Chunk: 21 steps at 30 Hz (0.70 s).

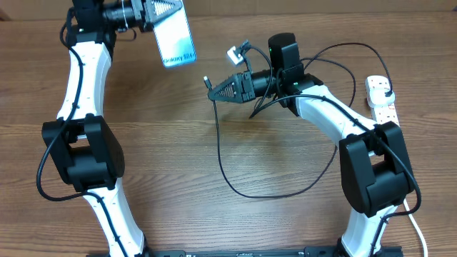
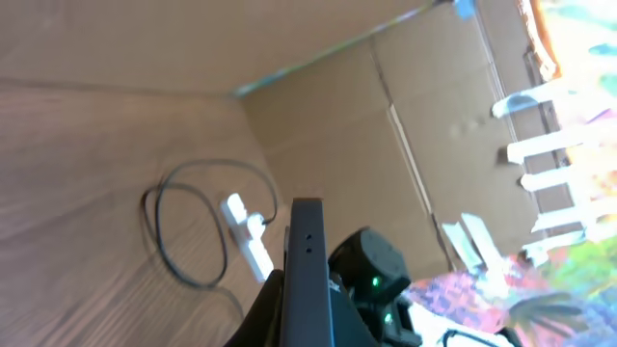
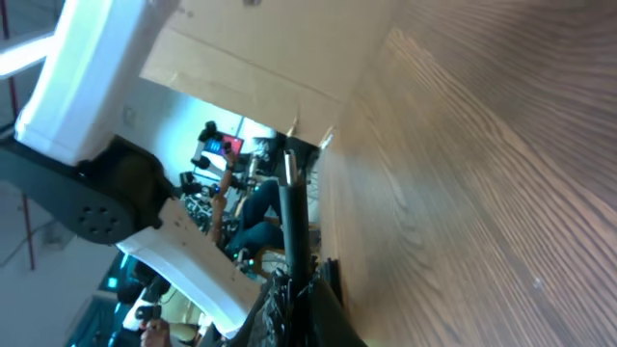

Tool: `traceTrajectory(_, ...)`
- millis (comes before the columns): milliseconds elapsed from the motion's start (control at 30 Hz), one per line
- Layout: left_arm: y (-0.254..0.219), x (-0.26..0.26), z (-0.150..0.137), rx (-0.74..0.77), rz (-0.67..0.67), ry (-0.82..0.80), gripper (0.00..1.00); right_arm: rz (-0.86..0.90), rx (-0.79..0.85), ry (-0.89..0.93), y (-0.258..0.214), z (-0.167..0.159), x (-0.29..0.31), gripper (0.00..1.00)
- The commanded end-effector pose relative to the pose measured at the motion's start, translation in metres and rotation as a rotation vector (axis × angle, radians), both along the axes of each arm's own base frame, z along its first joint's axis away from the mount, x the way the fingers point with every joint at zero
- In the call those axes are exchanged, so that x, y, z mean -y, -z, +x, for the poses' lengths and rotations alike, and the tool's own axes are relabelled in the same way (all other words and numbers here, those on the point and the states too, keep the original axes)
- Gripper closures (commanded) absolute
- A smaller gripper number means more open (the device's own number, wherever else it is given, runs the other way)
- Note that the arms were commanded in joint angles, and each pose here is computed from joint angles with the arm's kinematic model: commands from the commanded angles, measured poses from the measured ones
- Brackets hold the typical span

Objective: Plug charger to phone and switch on socket
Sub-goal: 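Lift the cable connector with the right gripper toward the phone's bottom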

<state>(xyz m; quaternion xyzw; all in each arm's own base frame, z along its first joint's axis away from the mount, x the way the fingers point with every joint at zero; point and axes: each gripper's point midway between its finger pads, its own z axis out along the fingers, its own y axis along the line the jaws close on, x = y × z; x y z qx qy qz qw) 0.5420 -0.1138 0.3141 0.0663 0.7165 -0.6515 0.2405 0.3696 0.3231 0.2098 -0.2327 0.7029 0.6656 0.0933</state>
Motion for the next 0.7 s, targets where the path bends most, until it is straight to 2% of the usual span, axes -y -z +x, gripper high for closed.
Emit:
traceTrajectory(0, -0.014, 0.009, 0.006, -0.113, -0.044, -0.032, 0.95, 0.014, -0.06, -0.013, -0.013, 0.002, -0.003, 0.96)
traceTrajectory(233, -0.019, 0.022, 0.015, -0.125, -0.055, -0.079, 0.96, 0.048, -0.034, 0.002, -0.029, 0.009, -0.005, 0.96)
traceTrajectory(667, -0.028, 0.041, 0.01, -0.044, -0.052, -0.044, 0.96, 0.096, -0.032, 0.075, -0.055, 0.023, -0.007, 0.96)
